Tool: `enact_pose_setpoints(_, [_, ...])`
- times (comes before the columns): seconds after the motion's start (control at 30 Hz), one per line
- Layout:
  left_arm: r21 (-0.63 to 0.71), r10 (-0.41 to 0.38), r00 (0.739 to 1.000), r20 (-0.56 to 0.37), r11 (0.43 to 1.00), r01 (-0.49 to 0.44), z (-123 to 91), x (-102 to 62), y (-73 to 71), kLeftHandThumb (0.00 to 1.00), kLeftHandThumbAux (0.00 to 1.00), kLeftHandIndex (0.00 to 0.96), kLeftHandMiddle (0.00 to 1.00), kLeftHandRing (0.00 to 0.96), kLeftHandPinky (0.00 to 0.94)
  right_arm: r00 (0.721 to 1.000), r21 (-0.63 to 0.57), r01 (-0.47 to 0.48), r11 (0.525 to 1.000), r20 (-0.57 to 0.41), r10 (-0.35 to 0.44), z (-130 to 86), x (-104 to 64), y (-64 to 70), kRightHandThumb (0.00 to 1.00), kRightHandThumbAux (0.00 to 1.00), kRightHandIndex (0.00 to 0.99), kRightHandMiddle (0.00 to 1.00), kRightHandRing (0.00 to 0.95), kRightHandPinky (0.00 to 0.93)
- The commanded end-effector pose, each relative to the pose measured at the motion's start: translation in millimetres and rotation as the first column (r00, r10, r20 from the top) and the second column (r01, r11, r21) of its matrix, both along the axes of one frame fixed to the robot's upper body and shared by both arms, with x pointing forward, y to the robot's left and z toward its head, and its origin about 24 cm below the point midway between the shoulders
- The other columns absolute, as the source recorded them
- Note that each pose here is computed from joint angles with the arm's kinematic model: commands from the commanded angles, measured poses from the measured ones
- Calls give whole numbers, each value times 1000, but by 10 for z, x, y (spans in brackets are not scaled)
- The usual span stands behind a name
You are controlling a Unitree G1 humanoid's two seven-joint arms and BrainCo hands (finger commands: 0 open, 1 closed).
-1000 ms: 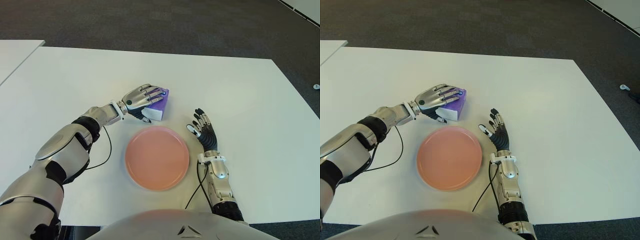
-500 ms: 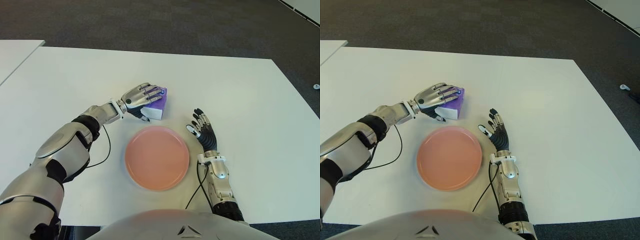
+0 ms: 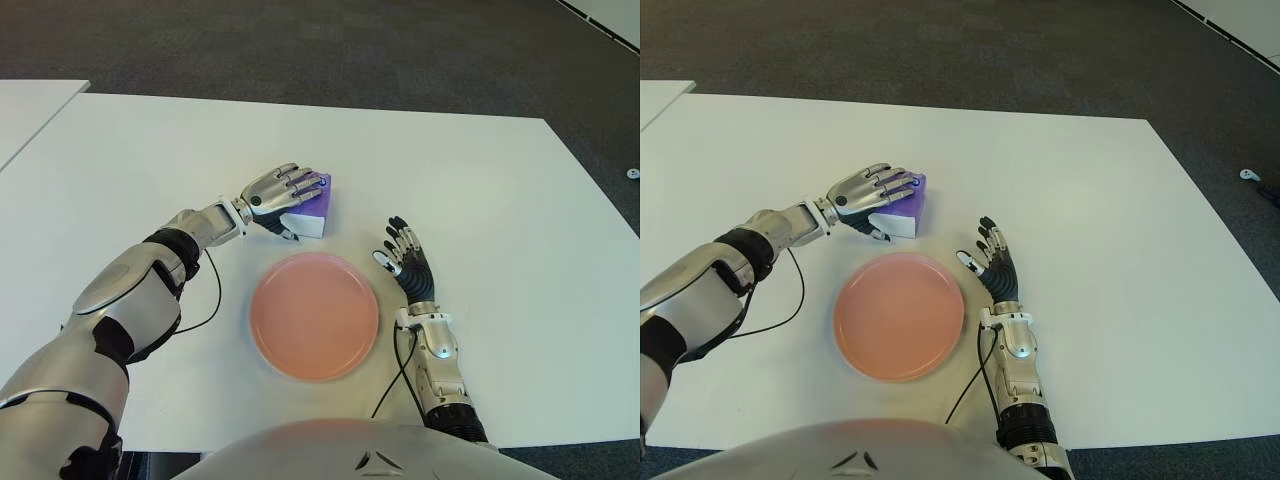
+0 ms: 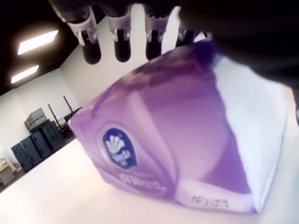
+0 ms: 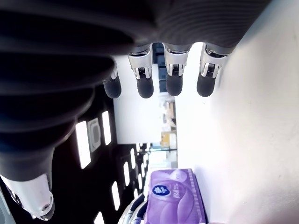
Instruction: Put the tissue paper into the plate.
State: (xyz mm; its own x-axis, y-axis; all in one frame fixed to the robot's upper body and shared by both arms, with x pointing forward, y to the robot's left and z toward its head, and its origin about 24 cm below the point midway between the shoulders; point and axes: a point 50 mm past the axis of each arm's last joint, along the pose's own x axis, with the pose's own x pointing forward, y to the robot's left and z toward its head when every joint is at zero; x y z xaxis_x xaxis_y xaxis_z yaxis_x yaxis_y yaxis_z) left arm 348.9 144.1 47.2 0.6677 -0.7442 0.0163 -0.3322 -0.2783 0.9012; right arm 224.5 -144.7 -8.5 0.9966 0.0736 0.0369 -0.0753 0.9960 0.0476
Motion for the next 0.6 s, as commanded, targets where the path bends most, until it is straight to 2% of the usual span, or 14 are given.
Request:
enact_pose_setpoints(0.03, [7,-14,999,40,1000,14,-2,-1,-17,4,324,0,0,0,0,954,8,8,1000,-299,-5,-521,-390,-35,0,611,0,0,0,0])
enact_pose_setpoints(0.27, [10,-18,996,92,1000,18,19,13,-35,2,338,0,0,0,0,952,7,6,1000,-306,-3,-522,-400,-39,0,598,0,0,0,0])
enact_pose_setpoints(0.6, [0,-12,993,114,1000,12,4,13,-60,0,350,0,0,0,0,952,0,1,1000,-307,-1,-521,-413,-43,0,590,0,0,0,0])
